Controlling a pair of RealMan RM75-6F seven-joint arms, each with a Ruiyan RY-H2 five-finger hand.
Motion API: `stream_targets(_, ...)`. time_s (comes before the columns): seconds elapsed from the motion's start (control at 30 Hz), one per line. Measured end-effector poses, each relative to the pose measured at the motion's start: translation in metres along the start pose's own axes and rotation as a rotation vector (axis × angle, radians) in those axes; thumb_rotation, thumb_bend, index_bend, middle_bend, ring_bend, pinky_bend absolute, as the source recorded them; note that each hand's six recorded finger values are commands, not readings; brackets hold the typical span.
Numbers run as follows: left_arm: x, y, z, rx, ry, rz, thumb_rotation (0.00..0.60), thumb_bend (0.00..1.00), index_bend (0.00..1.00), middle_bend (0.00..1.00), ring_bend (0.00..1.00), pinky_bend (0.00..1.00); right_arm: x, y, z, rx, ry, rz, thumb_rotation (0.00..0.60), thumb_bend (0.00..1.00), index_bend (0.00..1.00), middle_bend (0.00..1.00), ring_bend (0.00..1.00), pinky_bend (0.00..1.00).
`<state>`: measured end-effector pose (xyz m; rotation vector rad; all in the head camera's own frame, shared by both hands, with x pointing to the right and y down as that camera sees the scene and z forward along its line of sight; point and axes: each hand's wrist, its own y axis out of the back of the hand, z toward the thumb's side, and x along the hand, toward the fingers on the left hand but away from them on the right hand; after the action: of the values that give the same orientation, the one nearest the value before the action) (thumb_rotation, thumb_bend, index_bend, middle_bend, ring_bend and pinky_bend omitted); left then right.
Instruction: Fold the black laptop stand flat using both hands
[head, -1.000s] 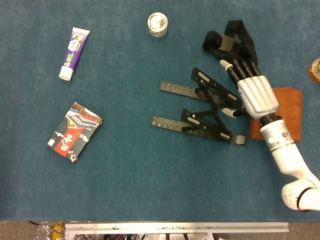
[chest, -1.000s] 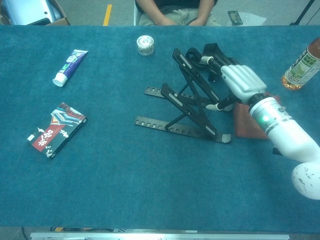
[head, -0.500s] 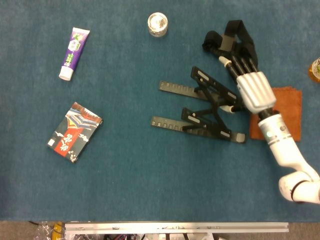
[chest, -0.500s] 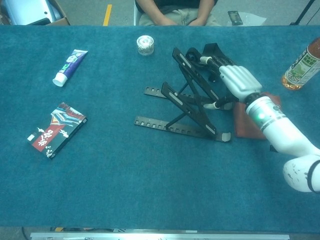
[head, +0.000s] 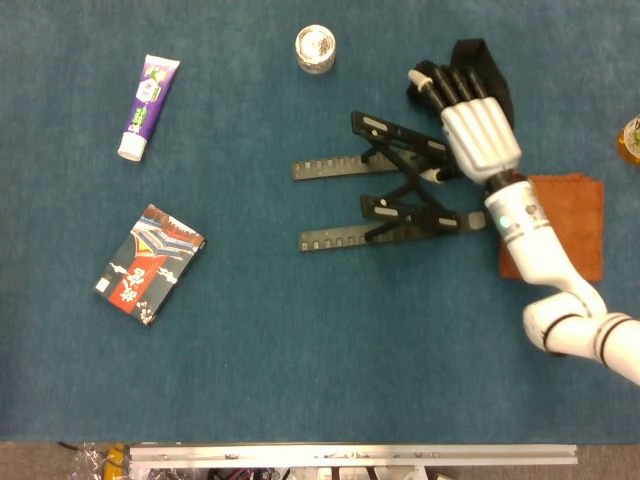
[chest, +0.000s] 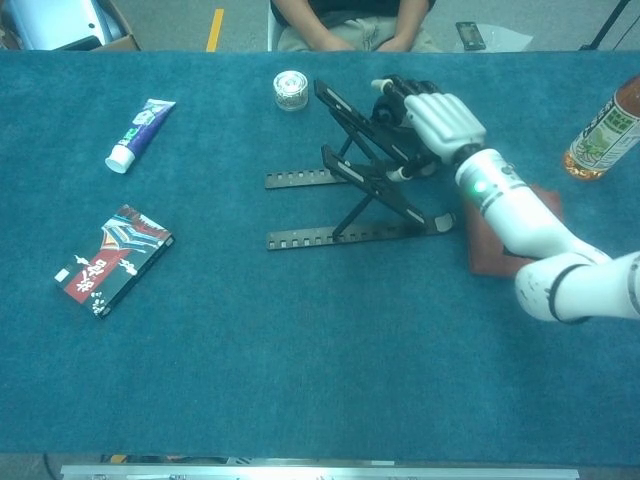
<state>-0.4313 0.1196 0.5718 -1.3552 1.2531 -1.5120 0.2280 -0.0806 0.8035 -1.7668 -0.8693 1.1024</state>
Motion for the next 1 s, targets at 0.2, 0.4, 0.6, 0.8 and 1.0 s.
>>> stream_targets(0.2, -0.002, 0.001, -0.002, -0.002, 0.004, 0.003, 0.6, 0.13, 0.0, 0.0, 0.0, 0.0, 0.003, 0.003, 0.005, -0.014, 0.02, 0.013, 0.6, 0.0, 0.0, 0.0, 0.0, 0.0)
stream_targets(0.4, -0.003, 0.0, 0.001, -0.001, -0.009, -0.003, 0.6, 0.13, 0.0, 0.0, 0.0, 0.0, 0.022, 0.017, 0.007, -0.069, 0.058, 0.031, 0.6, 0.0, 0.0, 0.0, 0.0, 0.0)
stream_targets(0.6, -0.002, 0.001, 0.007, 0.001, -0.022, 0.002, 0.6, 0.13, 0.0, 0.0, 0.0, 0.0, 0.048, 0.044, 0.011, -0.14, 0.1, 0.038, 0.6, 0.0, 0.0, 0.0, 0.0, 0.0)
stream_targets(0.8, -0.002, 0.002, 0.012, 0.003, -0.033, 0.001, 0.6, 0.13, 0.0, 0.0, 0.0, 0.0, 0.077, 0.087, 0.016, -0.197, 0.146, 0.027, 0.6, 0.0, 0.0, 0.0, 0.0, 0.0)
stream_targets(1.0, -0.002, 0.003, 0.017, 0.005, -0.039, 0.002, 0.6, 0.13, 0.0, 0.0, 0.0, 0.0, 0.102, 0.117, 0.027, -0.279, 0.216, 0.044, 0.6, 0.0, 0.0, 0.0, 0.0, 0.0)
